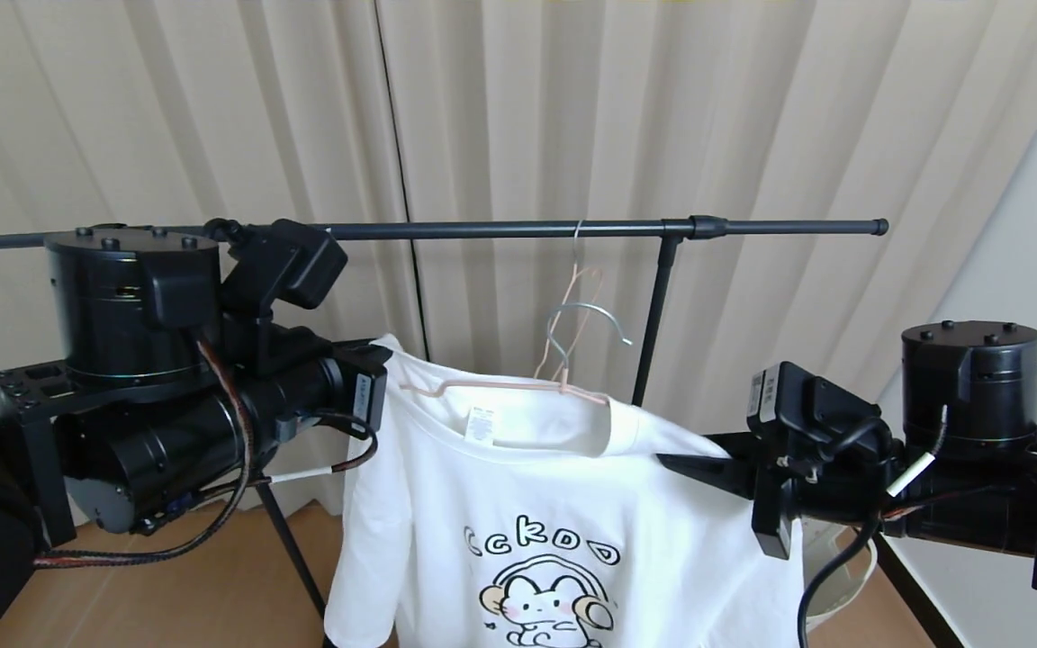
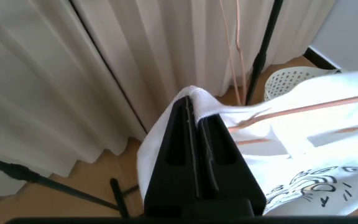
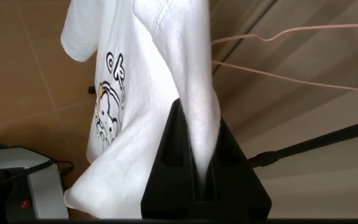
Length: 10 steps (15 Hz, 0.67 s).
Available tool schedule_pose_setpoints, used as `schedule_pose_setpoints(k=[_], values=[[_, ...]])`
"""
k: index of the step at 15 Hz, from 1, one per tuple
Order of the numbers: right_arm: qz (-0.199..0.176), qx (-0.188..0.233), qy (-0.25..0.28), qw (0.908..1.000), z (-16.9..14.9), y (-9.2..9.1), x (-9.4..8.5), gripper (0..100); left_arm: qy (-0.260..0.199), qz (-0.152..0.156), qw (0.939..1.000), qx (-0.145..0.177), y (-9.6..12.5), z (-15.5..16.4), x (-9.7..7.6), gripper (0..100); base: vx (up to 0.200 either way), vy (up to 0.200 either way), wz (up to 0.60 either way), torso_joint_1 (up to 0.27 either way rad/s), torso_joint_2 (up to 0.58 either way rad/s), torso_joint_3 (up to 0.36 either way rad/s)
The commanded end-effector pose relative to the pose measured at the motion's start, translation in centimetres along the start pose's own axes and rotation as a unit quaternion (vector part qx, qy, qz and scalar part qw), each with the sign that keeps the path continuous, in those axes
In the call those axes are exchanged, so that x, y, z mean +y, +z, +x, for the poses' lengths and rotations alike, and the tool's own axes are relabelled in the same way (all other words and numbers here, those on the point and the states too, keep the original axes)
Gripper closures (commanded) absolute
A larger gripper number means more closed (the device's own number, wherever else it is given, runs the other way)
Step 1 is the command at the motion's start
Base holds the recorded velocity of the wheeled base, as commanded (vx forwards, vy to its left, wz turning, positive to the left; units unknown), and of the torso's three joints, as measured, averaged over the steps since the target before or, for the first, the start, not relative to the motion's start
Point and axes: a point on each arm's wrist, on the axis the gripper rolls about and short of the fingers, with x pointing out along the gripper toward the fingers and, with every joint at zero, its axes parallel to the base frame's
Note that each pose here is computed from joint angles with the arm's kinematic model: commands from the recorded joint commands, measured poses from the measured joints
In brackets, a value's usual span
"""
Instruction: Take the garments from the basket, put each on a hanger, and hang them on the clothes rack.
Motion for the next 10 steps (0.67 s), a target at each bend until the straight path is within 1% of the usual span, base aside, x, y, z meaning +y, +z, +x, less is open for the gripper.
schedule_pose_setpoints(k=[1, 3, 4, 5, 7, 9, 10], values=[[0.000, 0.001, -0.006, 1.0000, -0.3, -0.1, -0.2, 100, 0.042, -0.010, 0.9990, 0.009, -0.6, -0.5, 2.6, 100, 0.000, 0.000, 0.00, 0.000, 0.00, 0.000], [-0.002, 0.003, -0.003, 1.0000, -0.4, -0.2, 0.0, 100, 0.054, -0.010, 0.9984, 0.015, -0.8, -0.1, 3.6, 100, 0.000, 0.000, 0.00, 0.000, 0.00, 0.000], [-0.010, 0.004, -0.001, 0.9999, -0.6, -0.2, 0.1, 100, 0.048, -0.008, 0.9986, 0.021, -1.1, 0.5, 3.8, 100, 0.000, 0.000, 0.00, 0.000, 0.00, 0.000], [-0.012, 0.005, 0.005, 0.9999, -0.5, -0.1, 0.4, 100, 0.039, -0.008, 0.9990, 0.022, -1.0, 1.0, 3.8, 100, 0.000, 0.000, 0.00, 0.000, 0.00, 0.000], [-0.012, 0.008, 0.022, 0.9997, -0.5, 0.1, 1.1, 100, 0.034, -0.005, 0.9992, 0.019, -0.7, 1.8, 3.6, 100, 0.000, 0.000, 0.00, 0.000, 0.00, 0.000], [-0.012, 0.001, 0.044, 0.9990, -0.4, 0.3, 1.5, 100, 0.002, 0.011, 0.9999, 0.010, -0.2, 2.4, 3.5, 100, 0.000, 0.000, 0.00, 0.000, 0.00, 0.000], [-0.013, 0.001, 0.046, 0.9989, -0.3, 0.3, 1.6, 100, -0.011, 0.011, 0.9998, 0.008, -0.2, 2.4, 3.3, 100, 0.000, 0.000, 0.00, 0.000, 0.00, 0.000]])
